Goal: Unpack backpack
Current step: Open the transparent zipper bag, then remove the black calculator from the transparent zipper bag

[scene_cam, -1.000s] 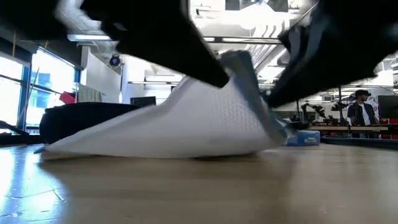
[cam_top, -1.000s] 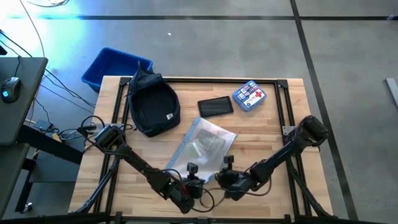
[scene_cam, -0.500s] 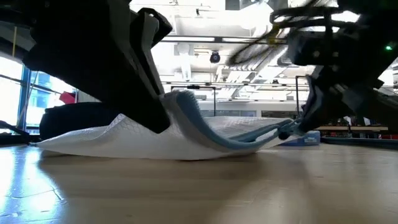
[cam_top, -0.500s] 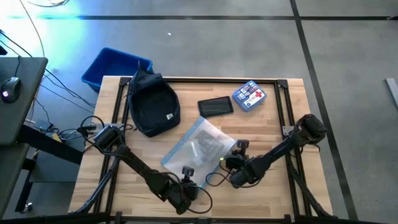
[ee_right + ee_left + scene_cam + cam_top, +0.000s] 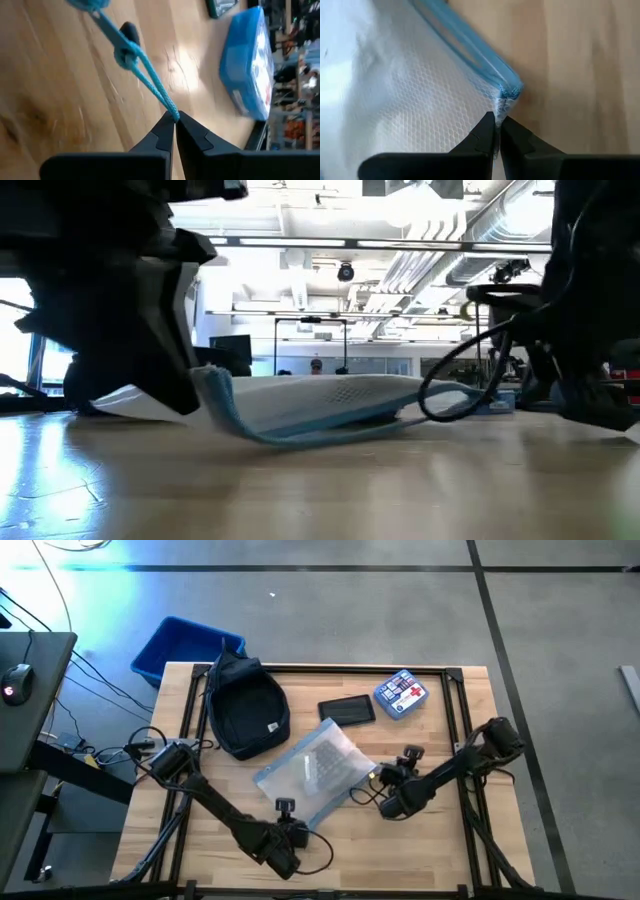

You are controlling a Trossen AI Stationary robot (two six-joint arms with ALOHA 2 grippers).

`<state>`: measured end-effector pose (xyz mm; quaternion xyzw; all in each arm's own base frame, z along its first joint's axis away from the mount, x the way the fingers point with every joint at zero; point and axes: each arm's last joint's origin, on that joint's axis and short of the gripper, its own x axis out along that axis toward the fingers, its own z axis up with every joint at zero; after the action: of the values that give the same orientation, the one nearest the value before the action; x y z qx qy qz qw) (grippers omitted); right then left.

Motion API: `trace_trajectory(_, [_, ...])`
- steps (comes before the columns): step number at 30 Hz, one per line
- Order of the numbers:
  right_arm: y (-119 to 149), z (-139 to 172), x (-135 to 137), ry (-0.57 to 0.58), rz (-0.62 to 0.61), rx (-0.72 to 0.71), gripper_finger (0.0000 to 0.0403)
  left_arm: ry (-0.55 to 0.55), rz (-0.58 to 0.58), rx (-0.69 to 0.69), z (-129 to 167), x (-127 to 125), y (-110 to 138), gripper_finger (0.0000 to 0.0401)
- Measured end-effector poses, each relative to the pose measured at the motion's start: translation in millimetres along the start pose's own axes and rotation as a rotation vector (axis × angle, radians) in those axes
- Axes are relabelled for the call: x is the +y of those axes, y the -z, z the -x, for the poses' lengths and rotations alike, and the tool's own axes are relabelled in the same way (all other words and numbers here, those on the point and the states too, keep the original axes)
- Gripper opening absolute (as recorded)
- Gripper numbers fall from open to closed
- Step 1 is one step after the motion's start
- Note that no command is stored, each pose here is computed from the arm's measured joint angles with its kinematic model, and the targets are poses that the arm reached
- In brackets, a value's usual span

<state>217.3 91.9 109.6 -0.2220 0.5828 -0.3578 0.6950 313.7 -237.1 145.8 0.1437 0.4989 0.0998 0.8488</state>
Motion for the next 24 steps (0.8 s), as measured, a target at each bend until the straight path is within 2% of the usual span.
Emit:
trace_trajectory(4, [-3,20,-3,-0.055,-0.037,-0.055,0.0,0.086,0.087,-0.041,19,-1,-21,0.0016])
trace_trajectory(7, [-5,36,-5,-0.102,-0.044,-0.1,0.0,0.129,0.103,-0.106,39,-4,-40,0.0036])
trace_trajectory(12, [-5,65,-2,-0.197,0.02,-0.172,0.0011,0.088,0.098,-0.226,62,-5,-59,0.0061])
trace_trajectory(16, [-5,84,11,-0.291,0.1,-0.309,0.005,0.072,0.108,-0.238,66,-5,-60,0.0074])
trace_trajectory(19, [-10,99,29,-0.4,0.242,-0.468,0.0086,0.012,0.125,-0.204,64,0,-56,0.009])
trace_trajectory(22, [-18,109,47,-0.481,0.387,-0.608,0.0117,-0.129,0.165,-0.176,58,13,-51,0.0103])
trace_trajectory(24, [-24,104,55,-0.491,0.447,-0.634,0.013,-0.218,0.196,-0.167,50,22,-51,0.0107])
